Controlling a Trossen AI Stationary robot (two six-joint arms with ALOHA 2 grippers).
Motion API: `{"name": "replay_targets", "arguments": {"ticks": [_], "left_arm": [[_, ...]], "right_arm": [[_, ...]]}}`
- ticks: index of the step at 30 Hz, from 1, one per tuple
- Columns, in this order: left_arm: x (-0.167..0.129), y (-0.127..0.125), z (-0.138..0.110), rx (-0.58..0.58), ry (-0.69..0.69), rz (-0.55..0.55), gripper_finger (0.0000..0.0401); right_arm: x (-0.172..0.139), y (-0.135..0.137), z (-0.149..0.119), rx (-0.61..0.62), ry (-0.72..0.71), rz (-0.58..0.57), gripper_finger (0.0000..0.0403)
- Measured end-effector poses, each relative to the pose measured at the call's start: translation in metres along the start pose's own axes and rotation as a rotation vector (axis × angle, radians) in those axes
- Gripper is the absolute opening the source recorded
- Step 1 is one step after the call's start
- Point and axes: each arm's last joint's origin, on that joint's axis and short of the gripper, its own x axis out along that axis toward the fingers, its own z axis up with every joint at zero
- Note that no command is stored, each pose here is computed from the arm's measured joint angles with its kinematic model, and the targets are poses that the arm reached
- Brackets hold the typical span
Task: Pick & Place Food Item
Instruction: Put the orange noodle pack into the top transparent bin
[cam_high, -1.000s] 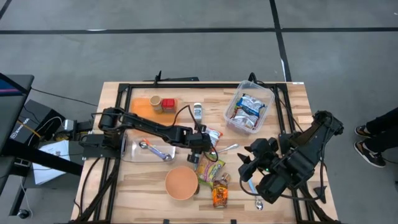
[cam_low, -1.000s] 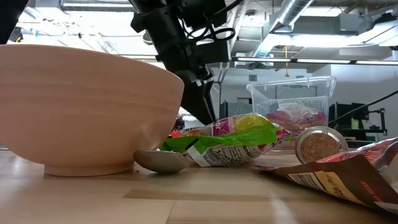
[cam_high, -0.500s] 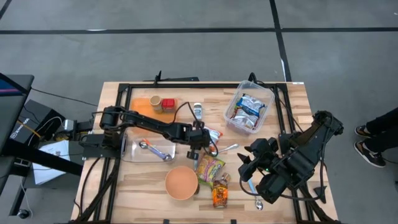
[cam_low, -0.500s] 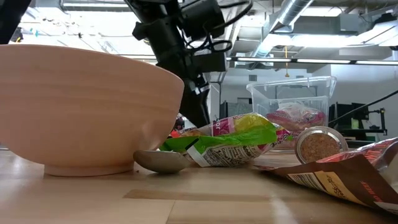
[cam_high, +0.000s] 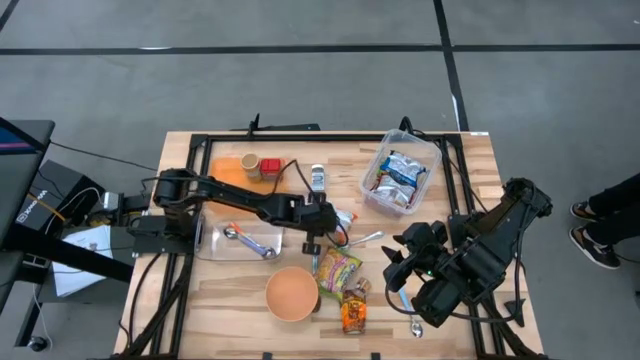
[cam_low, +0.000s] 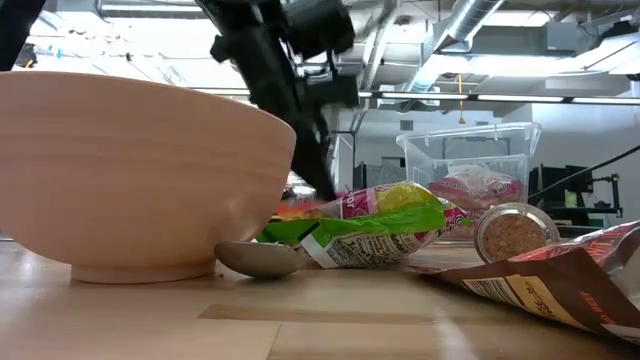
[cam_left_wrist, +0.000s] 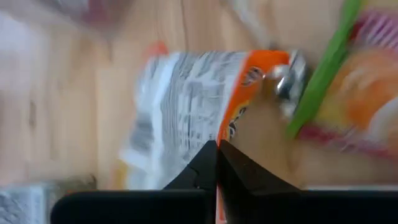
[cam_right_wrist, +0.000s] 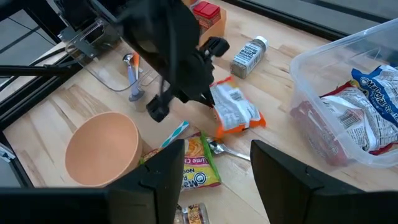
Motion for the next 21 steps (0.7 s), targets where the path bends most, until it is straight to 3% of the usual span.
{"name": "replay_targets", "arguments": {"ticks": [4,9,15,21], "left_arm": [[-0.031,0.006,0.011,-0.010,-0.102,-0.008,0.0000],[-0.075,0.017,0.022,-0.050,-0.253,-0.096,0.0000],[-0.116,0.034,0.031,-0.269,-0.435,-0.222,0.0000],[-0.136,0.042,0.042,-0.436,-0.596,-0.259,0.0000]], "right_arm": [[0.000,0.000,0.000,-0.001,-0.002,0.000,0.0180],[0.000,0.000,0.001,-0.024,-0.023,-0.001,0.0180],[0.003,0.001,0.003,-0.074,-0.034,-0.001,0.0180],[0.006,0.006,0.008,-0.064,-0.089,0.018,0.0184]]}}
